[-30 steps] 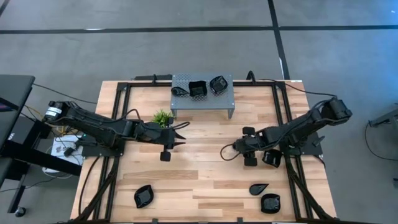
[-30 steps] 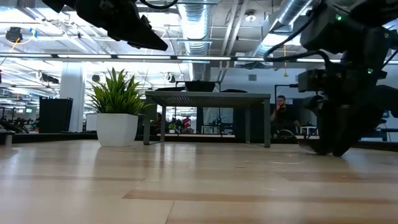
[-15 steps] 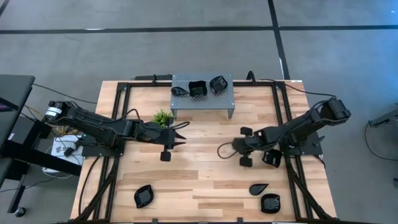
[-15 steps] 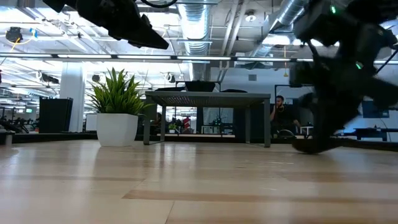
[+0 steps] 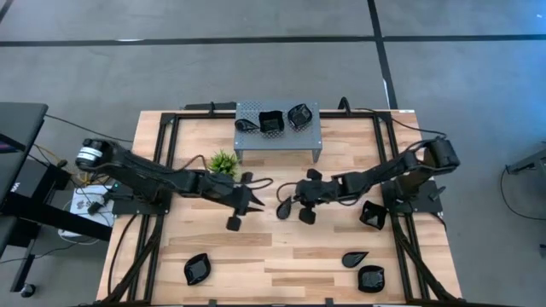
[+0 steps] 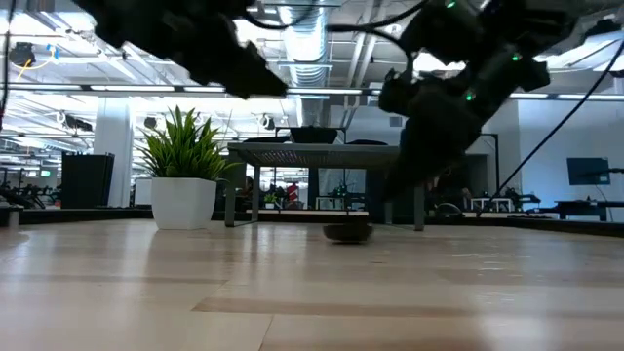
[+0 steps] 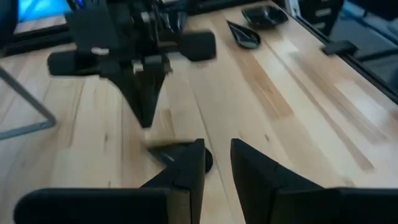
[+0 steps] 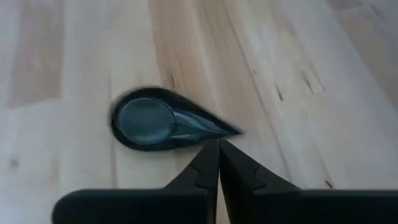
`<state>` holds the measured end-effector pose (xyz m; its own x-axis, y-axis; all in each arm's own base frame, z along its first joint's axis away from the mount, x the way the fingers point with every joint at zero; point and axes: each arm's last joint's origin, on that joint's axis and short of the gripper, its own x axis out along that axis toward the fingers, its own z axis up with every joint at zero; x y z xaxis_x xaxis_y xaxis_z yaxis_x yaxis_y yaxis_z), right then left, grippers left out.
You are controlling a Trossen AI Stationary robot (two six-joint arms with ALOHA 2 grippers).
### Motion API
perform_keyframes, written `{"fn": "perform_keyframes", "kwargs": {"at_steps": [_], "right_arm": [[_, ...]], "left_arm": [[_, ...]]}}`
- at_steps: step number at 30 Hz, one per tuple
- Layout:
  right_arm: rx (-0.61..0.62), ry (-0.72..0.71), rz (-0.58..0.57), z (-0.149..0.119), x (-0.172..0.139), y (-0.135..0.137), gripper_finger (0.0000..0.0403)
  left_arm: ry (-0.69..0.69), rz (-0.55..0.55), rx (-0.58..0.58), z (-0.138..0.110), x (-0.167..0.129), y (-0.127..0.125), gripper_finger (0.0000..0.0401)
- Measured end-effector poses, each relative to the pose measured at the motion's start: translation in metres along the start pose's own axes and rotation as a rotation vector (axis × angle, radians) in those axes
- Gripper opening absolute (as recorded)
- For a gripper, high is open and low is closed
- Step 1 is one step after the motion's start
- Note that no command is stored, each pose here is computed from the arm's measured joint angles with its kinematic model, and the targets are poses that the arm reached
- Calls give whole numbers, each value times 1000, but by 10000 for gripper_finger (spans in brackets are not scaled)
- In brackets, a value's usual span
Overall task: Pick & Place Mini shaped plates
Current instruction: Stack the black drop-shaped plate on top of the black drop-shaped plate on the shelf
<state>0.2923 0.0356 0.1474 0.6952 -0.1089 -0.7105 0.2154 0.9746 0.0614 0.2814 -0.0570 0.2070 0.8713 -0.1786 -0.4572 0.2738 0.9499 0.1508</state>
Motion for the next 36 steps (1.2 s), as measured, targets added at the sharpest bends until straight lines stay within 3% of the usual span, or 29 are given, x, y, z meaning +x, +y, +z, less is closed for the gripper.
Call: {"fn": "perform_keyframes", "kwargs": {"at_steps": [6, 10, 18, 26, 30, 36], "right_arm": [[-93, 134, -33, 10, 12, 3, 2], [-67, 290, -4, 8, 7, 7, 1], [-80, 221, 79, 1, 33, 28, 1], [-107, 217, 83, 0, 52, 33, 1], [-94, 150, 88, 7, 54, 34, 0], [-104, 89, 113, 12, 56, 36, 0]], "left_arm": [[-86, -8, -46, -18, 45, -3, 102], [-65, -8, -108, -36, 65, -4, 120], [39, 18, -258, -63, 80, 5, 127], [108, 56, -282, -83, 86, 17, 115], [105, 62, -289, -80, 83, 19, 110], [-6, 47, -273, -50, 68, 16, 108]]}}
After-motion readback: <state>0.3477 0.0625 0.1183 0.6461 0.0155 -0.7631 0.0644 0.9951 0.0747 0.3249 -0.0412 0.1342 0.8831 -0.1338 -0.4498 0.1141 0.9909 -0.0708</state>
